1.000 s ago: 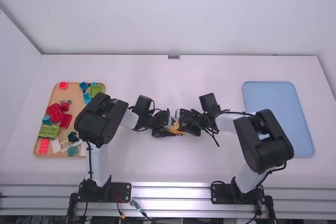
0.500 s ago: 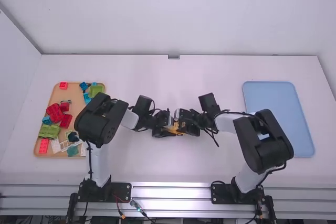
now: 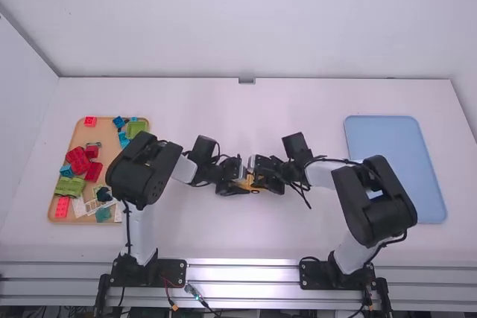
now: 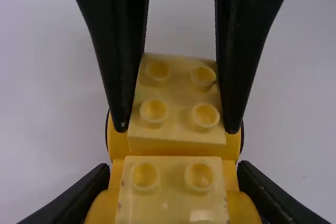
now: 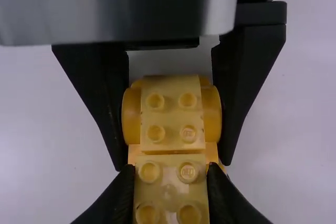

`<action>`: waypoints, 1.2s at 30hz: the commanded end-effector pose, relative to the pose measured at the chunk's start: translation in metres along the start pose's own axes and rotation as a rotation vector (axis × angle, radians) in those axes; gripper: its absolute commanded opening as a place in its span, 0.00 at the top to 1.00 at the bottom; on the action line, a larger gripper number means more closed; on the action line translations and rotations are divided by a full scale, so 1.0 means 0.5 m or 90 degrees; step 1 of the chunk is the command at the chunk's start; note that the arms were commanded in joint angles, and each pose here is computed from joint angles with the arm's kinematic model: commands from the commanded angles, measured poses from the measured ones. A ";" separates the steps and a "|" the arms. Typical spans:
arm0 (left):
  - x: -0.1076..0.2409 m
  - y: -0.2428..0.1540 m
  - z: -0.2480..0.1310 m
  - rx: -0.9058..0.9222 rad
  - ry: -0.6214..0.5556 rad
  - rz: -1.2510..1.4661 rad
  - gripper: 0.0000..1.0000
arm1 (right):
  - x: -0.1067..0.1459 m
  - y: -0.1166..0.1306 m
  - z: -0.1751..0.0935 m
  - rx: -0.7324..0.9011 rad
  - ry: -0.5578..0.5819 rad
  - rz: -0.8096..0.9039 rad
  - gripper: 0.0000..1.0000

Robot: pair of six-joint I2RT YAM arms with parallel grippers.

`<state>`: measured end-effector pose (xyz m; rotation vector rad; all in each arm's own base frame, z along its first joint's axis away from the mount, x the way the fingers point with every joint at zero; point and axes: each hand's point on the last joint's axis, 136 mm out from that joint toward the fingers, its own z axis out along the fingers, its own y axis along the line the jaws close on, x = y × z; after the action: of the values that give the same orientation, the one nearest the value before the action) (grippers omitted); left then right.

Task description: Assemble lego blocks to make yellow taxi

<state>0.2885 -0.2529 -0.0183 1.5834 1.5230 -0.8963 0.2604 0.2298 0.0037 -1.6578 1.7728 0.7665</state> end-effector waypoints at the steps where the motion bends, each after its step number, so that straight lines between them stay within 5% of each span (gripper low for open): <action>1: 0.028 -0.016 0.008 0.004 0.034 -0.039 0.61 | -0.009 -0.001 -0.004 0.003 -0.003 0.003 0.78; 12: 0.026 -0.019 0.009 0.008 0.030 -0.039 0.61 | -0.012 -0.004 -0.004 0.007 -0.008 0.025 0.81; 21: 0.026 -0.019 0.009 0.007 0.030 -0.039 0.61 | -0.035 -0.006 -0.005 0.001 -0.043 0.013 0.52; 27: 0.026 -0.018 0.009 0.007 0.030 -0.039 0.61 | -0.069 -0.010 -0.018 0.004 -0.083 -0.014 0.50; 30: 0.027 -0.018 0.009 0.006 0.032 -0.039 0.61 | -0.093 -0.006 -0.037 0.006 -0.099 -0.029 0.63; 32: 0.027 -0.018 0.009 0.006 0.032 -0.039 0.61 | -0.096 -0.007 -0.052 0.013 -0.099 -0.026 1.00; 36: 0.027 -0.018 0.009 0.006 0.032 -0.039 0.61 | -0.081 -0.009 -0.060 0.022 -0.076 -0.007 1.00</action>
<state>0.2878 -0.2537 -0.0183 1.5845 1.5229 -0.8988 0.2647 0.2372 0.0510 -1.5722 1.6752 0.8203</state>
